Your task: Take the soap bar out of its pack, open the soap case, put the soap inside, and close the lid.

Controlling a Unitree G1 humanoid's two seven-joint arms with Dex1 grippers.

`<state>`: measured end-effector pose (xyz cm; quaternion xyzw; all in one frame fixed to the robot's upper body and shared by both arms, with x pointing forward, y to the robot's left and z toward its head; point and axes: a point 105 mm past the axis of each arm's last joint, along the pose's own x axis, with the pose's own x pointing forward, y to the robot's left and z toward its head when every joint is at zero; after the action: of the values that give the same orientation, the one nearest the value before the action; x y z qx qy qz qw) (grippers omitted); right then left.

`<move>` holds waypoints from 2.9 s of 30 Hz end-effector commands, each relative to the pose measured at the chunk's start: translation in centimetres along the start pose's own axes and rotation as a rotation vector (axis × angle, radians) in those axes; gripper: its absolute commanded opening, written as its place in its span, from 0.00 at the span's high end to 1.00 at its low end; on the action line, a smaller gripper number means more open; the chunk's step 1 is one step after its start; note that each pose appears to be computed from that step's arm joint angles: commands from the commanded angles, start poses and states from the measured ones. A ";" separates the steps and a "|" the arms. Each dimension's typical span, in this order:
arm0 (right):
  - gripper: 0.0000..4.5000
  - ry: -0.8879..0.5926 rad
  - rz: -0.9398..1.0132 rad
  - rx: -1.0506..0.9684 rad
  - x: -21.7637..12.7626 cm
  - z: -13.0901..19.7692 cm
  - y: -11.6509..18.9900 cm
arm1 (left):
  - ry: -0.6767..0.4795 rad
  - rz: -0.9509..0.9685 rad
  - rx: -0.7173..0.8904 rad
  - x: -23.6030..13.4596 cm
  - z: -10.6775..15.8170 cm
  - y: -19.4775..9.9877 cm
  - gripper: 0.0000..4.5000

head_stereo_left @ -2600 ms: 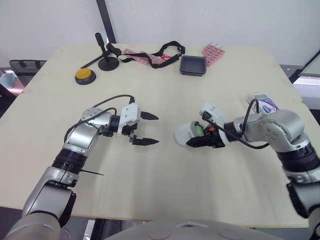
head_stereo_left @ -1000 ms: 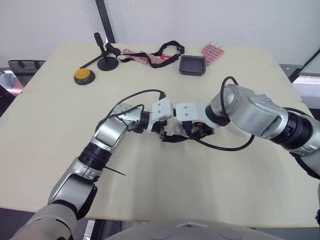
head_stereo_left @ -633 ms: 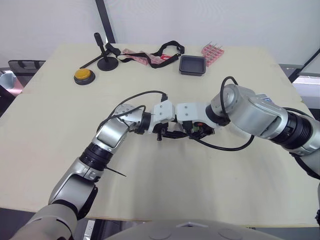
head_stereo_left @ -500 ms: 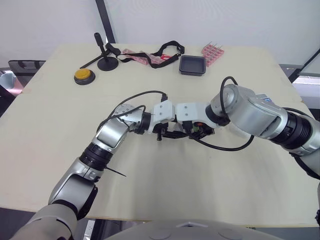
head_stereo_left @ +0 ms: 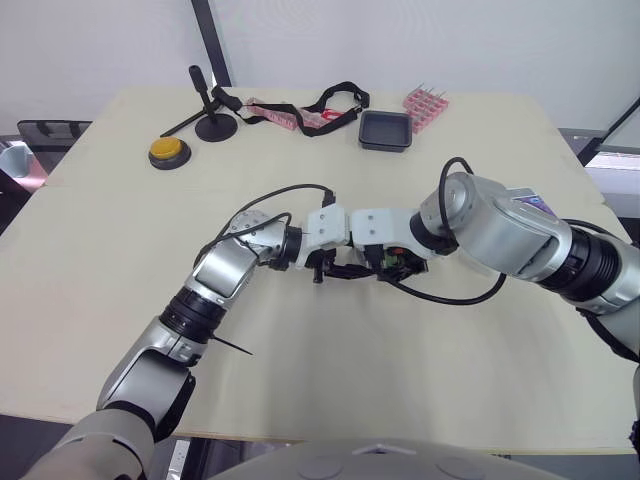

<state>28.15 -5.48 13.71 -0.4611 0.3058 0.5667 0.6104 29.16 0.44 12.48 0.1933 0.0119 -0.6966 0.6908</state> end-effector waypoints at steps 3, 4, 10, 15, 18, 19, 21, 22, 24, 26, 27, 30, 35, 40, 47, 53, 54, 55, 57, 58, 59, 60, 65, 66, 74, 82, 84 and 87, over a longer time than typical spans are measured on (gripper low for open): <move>0.01 -0.035 -0.044 0.004 -0.8 0.1 -0.7 | -0.049 0.014 0.046 -0.7 1.1 0.2 0.58; 0.01 -0.049 -0.045 0.013 -0.8 0.1 -0.8 | -0.055 0.012 0.047 -0.9 1.1 0.1 0.58; 0.01 -0.184 -0.049 0.094 -0.8 0.3 -0.8 | -0.100 0.008 0.027 -2.0 0.7 -0.4 0.58; 0.01 -0.420 -0.020 0.264 -1.2 -0.7 0.5 | -0.157 0.019 0.005 -3.0 0.1 -1.2 0.58; 0.01 -0.495 -0.059 0.298 -1.4 -2.2 0.8 | -0.223 0.052 -0.007 -3.4 0.2 -1.5 0.58; 0.01 -0.515 -0.067 0.300 -1.4 -2.7 1.0 | -0.242 0.061 -0.016 -3.5 0.1 -1.6 0.58; 0.01 -0.590 -0.088 0.296 -1.5 -3.4 1.4 | -0.275 0.086 -0.024 -3.8 -0.3 -1.8 0.58; 0.01 -0.641 -0.089 0.297 -1.6 -3.6 1.8 | -0.286 0.098 -0.038 -3.9 -0.6 -1.9 0.58; 0.01 -0.740 -0.084 0.287 -1.9 -3.7 2.7 | -0.292 0.113 -0.045 -4.1 -1.1 -2.0 0.58; 0.01 -0.825 -0.103 0.291 -2.0 -4.0 3.1 | -0.301 0.118 -0.055 -4.1 -1.5 -2.1 0.58; 0.01 -0.865 -0.115 0.297 -1.9 -4.1 3.3 | -0.306 0.116 -0.070 -4.1 -1.7 -2.3 0.58; 0.01 -0.902 -0.127 0.276 -1.3 -4.5 4.0 | -0.309 0.105 -0.086 -3.9 -2.3 -2.7 0.58; 0.01 -0.931 -0.208 0.290 -1.3 -5.3 3.8 | -0.312 0.109 -0.092 -3.9 -2.6 -2.7 0.58; 0.01 -0.894 -0.380 0.359 -3.6 -8.3 3.4 | -0.306 0.090 -0.078 -3.8 -2.8 -3.2 0.58; 0.01 -0.752 -0.734 0.599 -9.0 -17.1 6.2 | -0.306 0.081 -0.062 -3.7 -2.9 -3.5 0.58; 0.01 -0.711 -0.898 0.773 -10.6 -21.7 9.5 | -0.316 0.078 -0.059 -3.4 -2.6 -3.3 0.58; 0.01 -0.700 -0.905 0.791 -10.5 -22.2 10.0 | -0.319 0.079 -0.060 -3.4 -2.5 -3.2 0.58; 0.01 -0.679 -0.901 0.815 -10.2 -22.7 10.6 | -0.322 0.080 -0.061 -3.4 -2.4 -3.1 0.58; 0.01 -0.640 -0.896 0.851 -10.0 -23.7 11.6 | -0.327 0.077 -0.061 -3.4 -2.2 -3.0 0.58; 0.01 -0.623 -0.897 0.862 -9.9 -24.1 11.8 | -0.327 0.074 -0.061 -3.4 -2.2 -3.0 0.58; 0.01 -0.611 -0.883 0.872 -9.9 -24.3 12.0 | -0.327 0.073 -0.060 -3.4 -2.2 -3.0 0.58; 0.01 -0.601 -0.872 0.866 -10.0 -24.3 11.9 | -0.326 0.073 -0.059 -3.4 -2.2 -2.9 0.58; 0.01 -0.451 -0.710 0.827 -11.4 -24.4 10.2 | -0.331 0.069 -0.069 -3.1 -2.0 -3.0 0.58; 0.01 -0.413 -0.651 0.818 -11.8 -24.0 9.6 | -0.331 0.067 -0.069 -3.1 -2.0 -3.0 0.58; 0.01 -0.100 -0.357 0.778 -13.3 -19.6 5.1 | -0.342 0.064 -0.083 -2.8 -1.8 -3.1 0.58; 0.01 0.003 -0.311 0.638 -10.6 -17.0 -0.7 | -0.346 0.016 -0.076 -2.4 -1.7 -3.8 0.58; 0.01 0.010 -0.275 0.623 -9.5 -16.4 -1.5 | -0.347 0.012 -0.077 -2.3 -1.7 -3.9 0.58; 0.01 -0.007 -0.221 0.622 -7.5 -15.2 -2.2 | -0.345 0.011 -0.078 -2.2 -1.8 -3.8 0.58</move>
<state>30.88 -22.05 14.51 -0.2733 0.4087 0.3887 0.7792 25.85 3.34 9.51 0.0395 -0.0580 -0.7134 0.6972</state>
